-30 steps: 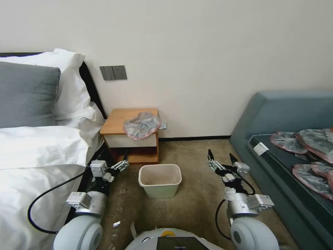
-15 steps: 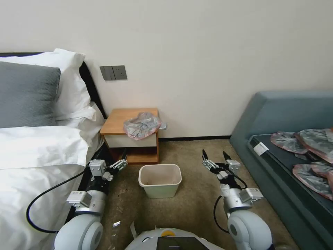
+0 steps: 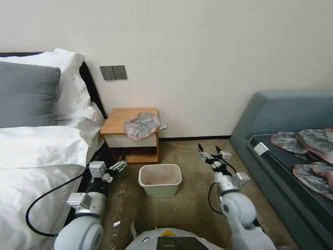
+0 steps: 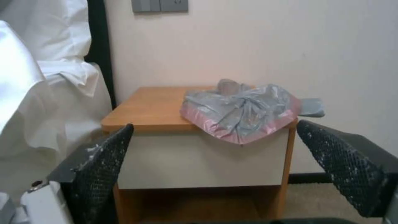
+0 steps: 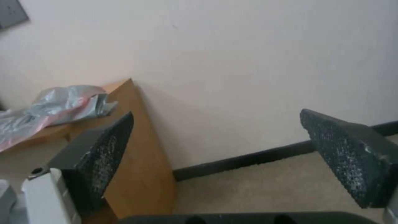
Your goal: Pick up the garbage bag from the table and place it over the trash can.
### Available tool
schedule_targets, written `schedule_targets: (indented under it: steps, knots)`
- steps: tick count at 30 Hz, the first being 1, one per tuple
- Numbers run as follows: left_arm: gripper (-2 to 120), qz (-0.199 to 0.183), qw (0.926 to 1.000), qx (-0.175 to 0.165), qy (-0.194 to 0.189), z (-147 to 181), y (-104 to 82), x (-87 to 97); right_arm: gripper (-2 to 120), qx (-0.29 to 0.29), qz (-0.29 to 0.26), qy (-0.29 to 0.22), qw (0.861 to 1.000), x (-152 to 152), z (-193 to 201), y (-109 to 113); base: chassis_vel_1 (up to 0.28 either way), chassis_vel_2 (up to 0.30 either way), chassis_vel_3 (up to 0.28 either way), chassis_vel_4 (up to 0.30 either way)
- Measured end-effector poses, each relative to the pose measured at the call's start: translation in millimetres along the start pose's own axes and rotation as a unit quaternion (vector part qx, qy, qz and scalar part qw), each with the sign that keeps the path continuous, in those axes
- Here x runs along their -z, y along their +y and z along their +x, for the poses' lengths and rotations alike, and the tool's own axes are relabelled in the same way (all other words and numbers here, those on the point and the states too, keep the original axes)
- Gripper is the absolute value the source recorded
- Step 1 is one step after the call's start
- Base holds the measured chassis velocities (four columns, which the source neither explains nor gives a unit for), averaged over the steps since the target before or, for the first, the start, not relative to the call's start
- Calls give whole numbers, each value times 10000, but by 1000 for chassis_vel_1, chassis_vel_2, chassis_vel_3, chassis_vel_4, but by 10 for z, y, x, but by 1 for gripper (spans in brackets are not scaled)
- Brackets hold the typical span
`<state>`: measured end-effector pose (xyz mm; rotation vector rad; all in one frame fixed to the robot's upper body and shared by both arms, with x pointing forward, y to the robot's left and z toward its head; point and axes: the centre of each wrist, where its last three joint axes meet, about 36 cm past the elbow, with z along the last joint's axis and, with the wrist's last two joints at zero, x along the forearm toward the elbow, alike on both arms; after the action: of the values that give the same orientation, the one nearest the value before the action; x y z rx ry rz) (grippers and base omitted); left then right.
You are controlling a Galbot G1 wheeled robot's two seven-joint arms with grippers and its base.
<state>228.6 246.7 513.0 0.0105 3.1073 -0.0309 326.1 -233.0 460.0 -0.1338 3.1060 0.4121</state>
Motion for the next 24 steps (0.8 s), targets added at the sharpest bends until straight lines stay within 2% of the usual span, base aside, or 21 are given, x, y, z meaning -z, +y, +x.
schedule_targets:
  steps: [5,7,9,12,14,15,16,20,21,23,24]
  knots:
    - [100,52,10000,37,27,9,5,-3,100,290,-798,156,9963,-67,-379,24,0,0,0,0]
    - [100,111,9999,67,46,17,2,-8,100,442,-1494,179,9876,-57,-630,122,0,0,0,0]
    - [100,121,9999,76,53,20,1,-10,100,474,-1709,186,9840,-54,-706,157,0,0,0,0]
    - [100,176,9998,118,62,28,-7,-15,100,641,-2623,323,9623,-51,-1034,328,0,0,0,0]
    - [100,178,9997,120,62,28,-7,-15,100,659,-2704,342,9599,-51,-1056,343,0,0,0,0]
    - [100,193,9997,127,63,30,-8,-16,100,770,-3285,488,9401,-57,-1184,437,0,0,0,0]
    - [100,193,9997,127,63,30,-8,-16,100,770,-3285,488,9401,-57,-1184,437,0,0,0,0]
    - [100,234,9996,152,83,40,-13,-23,100,1016,-4346,823,8911,-67,-1384,572,0,0,0,0]
    - [100,234,9996,152,83,40,-13,-23,100,1016,-4346,823,8911,-67,-1384,572,0,0,0,0]
    - [100,263,9995,180,90,46,-17,-27,100,1098,-4640,994,8734,-109,-1492,601,0,0,0,0]
    - [100,275,9994,190,92,47,-19,-28,100,1115,-4709,1058,8687,-130,-1529,609,0,0,0,0]
